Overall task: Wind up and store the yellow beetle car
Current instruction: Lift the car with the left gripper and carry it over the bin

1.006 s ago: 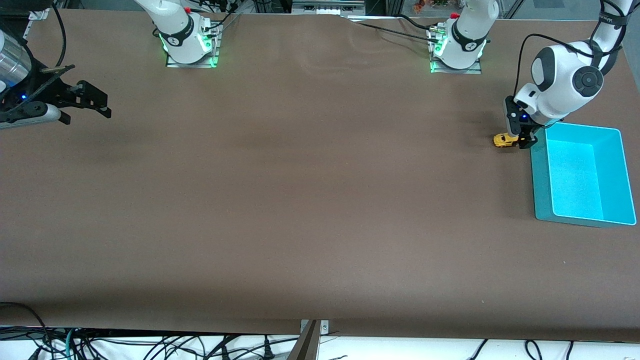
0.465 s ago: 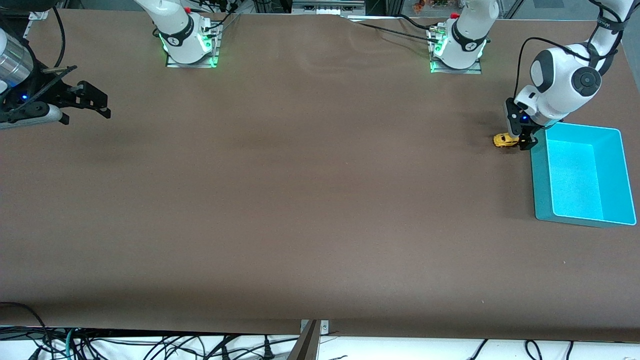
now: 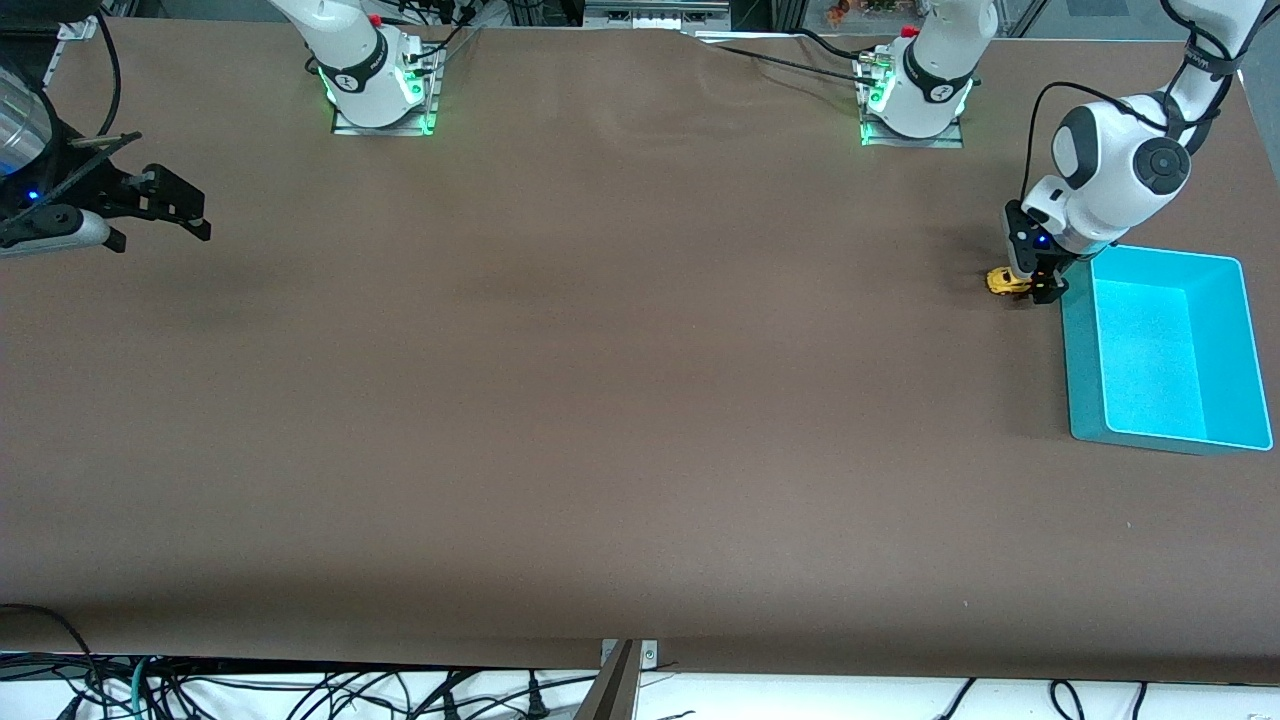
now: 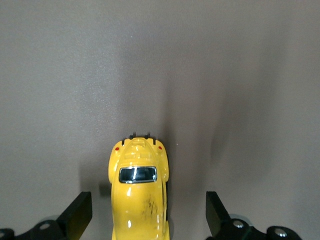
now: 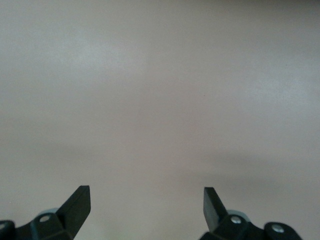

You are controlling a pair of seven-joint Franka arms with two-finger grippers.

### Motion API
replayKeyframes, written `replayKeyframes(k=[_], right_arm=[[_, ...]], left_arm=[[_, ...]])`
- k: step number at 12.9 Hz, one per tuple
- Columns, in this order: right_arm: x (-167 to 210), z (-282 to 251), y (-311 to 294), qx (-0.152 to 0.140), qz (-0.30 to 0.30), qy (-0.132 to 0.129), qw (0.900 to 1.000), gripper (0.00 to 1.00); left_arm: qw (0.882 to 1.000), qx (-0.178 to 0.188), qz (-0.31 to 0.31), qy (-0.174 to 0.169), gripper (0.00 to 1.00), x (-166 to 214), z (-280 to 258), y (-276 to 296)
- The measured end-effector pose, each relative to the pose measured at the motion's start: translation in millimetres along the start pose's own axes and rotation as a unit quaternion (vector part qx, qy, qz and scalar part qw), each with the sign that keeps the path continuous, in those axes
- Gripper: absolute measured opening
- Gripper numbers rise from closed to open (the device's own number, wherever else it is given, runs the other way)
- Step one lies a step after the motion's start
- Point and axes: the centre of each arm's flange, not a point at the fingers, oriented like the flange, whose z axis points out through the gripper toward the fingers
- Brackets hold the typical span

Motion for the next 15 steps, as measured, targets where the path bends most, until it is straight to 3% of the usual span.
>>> replayKeyframes(k=[5,8,11,15], right_arm=[[1.9,3.9,0.6,0.0,0.0,-0.004,1.0,1.0],[2.5,4.0,0.8,0.0,0.0,-0.004,1.0,1.0],[2.7,3.6,0.8,-0.001,0.0,-0.003,1.0,1.0],[2.9,3.6,0.8,-0.001,0.0,-0.004,1.0,1.0]], left_arm=[[1.0,0.006,0.02,0.0,0.46,-4.9,1.3,0.0],[1.0,0.012,0.02,-0.002,0.46,-8.0,-3.7,-3.8],[1.0,-0.009,0.01,0.0,0.46,-8.0,-23.5,-19.1],[0.999,-0.034,0.025,0.032,0.46,48.9,-81.2,-73.4]])
